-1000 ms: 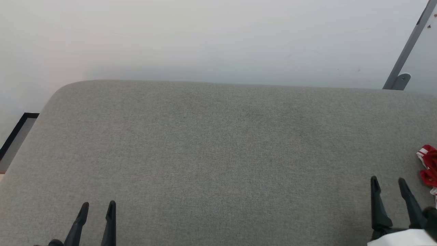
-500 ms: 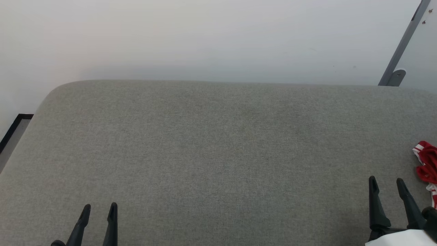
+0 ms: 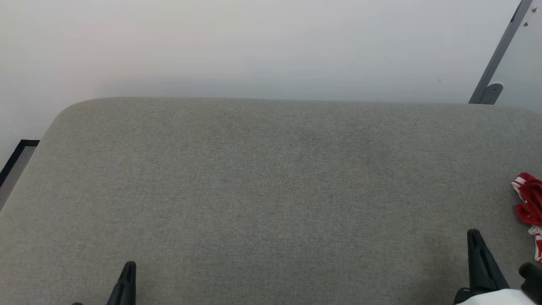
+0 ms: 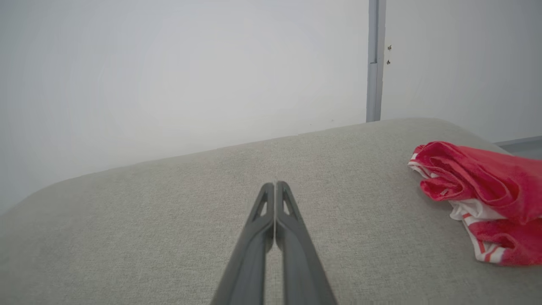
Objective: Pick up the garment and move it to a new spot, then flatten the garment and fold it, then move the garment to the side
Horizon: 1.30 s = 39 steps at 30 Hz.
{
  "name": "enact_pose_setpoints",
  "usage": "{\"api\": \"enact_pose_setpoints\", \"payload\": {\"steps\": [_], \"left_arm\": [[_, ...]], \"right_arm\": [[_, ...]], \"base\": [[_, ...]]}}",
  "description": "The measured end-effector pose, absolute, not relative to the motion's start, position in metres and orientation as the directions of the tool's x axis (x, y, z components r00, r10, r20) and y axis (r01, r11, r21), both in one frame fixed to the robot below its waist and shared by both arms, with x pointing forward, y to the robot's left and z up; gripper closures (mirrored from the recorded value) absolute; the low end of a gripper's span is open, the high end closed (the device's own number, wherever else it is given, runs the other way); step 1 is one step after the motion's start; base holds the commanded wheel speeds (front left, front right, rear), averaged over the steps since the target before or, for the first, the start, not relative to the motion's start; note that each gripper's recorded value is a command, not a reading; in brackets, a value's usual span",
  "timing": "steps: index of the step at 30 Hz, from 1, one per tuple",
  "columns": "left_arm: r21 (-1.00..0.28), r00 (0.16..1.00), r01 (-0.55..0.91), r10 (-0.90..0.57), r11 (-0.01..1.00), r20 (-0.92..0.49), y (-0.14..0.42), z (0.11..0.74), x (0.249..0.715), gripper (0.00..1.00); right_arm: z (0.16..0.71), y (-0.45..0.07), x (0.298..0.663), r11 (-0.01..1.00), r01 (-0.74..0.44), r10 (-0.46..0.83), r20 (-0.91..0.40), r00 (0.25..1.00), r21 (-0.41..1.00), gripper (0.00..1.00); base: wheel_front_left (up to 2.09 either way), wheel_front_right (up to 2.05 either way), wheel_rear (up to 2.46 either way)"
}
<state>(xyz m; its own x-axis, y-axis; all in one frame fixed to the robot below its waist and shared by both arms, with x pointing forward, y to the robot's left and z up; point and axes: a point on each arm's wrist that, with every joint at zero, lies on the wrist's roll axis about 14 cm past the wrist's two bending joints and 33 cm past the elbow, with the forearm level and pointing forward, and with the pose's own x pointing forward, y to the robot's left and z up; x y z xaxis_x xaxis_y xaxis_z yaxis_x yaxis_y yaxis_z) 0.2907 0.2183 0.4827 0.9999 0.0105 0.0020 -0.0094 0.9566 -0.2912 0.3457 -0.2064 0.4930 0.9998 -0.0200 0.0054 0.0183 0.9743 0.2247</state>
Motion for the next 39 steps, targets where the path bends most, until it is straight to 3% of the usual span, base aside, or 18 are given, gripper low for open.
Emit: {"api": "enact_pose_setpoints", "payload": {"steps": [22, 39], "left_arm": [[-0.598, 0.997, -0.078, 0.07, 0.797, -0.038, 0.225, 0.48, 0.313, 1.0], [-0.754, 0.996, -0.088, 0.076, 0.651, -0.05, 0.225, 0.482, 0.33, 1.0]], "right_arm": [[0.489, -0.208, 0.355, 0.824, 0.06, -0.051, -0.032, 0.998, 0.564, 1.0], [0.49, -0.207, 0.364, 0.67, 0.066, -0.049, -0.045, 0.998, 0.74, 1.0]], "base": [[0.0, 0.0, 0.0], [0.0, 0.0, 0.0]]}}
